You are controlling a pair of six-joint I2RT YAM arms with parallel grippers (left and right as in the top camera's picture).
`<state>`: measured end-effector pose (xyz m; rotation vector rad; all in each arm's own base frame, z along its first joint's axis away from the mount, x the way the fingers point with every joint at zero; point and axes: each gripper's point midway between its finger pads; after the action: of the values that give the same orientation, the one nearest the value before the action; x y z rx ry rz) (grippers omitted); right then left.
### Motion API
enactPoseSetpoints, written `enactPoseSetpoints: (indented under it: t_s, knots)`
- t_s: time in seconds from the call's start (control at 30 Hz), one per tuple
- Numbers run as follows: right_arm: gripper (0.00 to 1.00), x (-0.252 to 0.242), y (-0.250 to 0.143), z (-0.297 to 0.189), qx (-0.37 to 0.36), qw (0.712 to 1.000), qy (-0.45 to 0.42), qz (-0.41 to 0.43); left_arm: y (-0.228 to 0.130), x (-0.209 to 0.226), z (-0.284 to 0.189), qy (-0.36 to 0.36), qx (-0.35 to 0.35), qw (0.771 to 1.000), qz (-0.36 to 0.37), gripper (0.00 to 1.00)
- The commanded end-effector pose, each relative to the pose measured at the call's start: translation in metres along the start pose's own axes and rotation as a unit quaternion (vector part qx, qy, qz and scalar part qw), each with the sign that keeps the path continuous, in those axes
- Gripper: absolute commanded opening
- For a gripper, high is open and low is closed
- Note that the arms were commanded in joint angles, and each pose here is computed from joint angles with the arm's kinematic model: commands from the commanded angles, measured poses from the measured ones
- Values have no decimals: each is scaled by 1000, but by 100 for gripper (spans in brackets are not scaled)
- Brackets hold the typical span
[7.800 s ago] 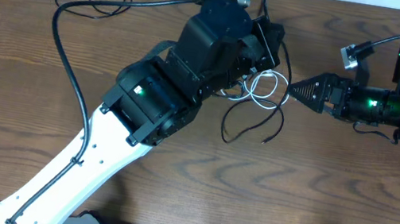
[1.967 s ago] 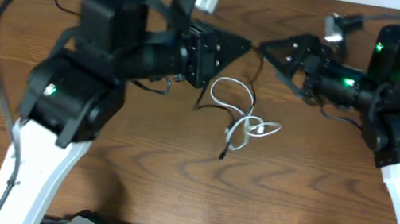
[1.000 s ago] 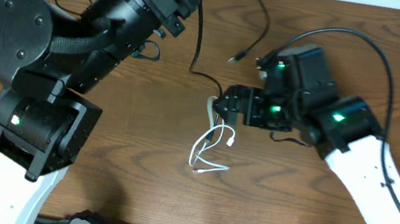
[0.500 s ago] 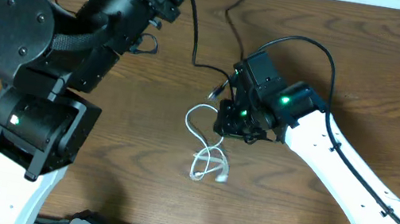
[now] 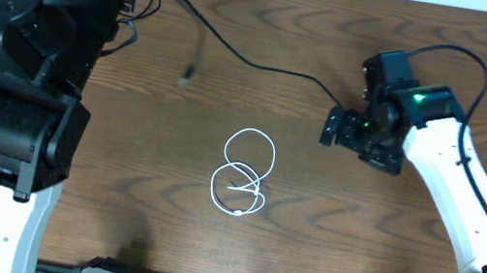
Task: Untangle cables
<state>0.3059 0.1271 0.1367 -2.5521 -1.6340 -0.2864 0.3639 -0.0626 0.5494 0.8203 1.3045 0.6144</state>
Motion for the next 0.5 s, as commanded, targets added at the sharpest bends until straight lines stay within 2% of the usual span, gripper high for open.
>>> enactPoseSetpoints:
  t_s: [0.0,0.2,0.37,0.43,0.47]
  knots:
    - [99,-6,3,1,4,1000,-2,-10,-7,22,14,35,14,998,53,7]
    - [99,-6,2,1,-1,1000,-12,-21,-30,55,46,74,49,995,55,8]
    - [99,-15,8,1,-20,999,-37,-5,-35,78,57,88,66,993,51,7]
    - [99,12,-4,1,21,998,39,-52,-36,78,57,79,72,993,48,7]
    - [99,36,-16,-4,48,984,110,-131,-36,77,57,75,74,993,48,7]
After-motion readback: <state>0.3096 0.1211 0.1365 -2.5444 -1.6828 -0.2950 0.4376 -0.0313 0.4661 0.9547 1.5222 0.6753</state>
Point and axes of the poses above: each gripper's point midway between its finger pads, its own z axis out along the fingers, its own x axis along the line the jaws close on, y = z × x, and after that the axes turned 10 degrees about z, right-handed
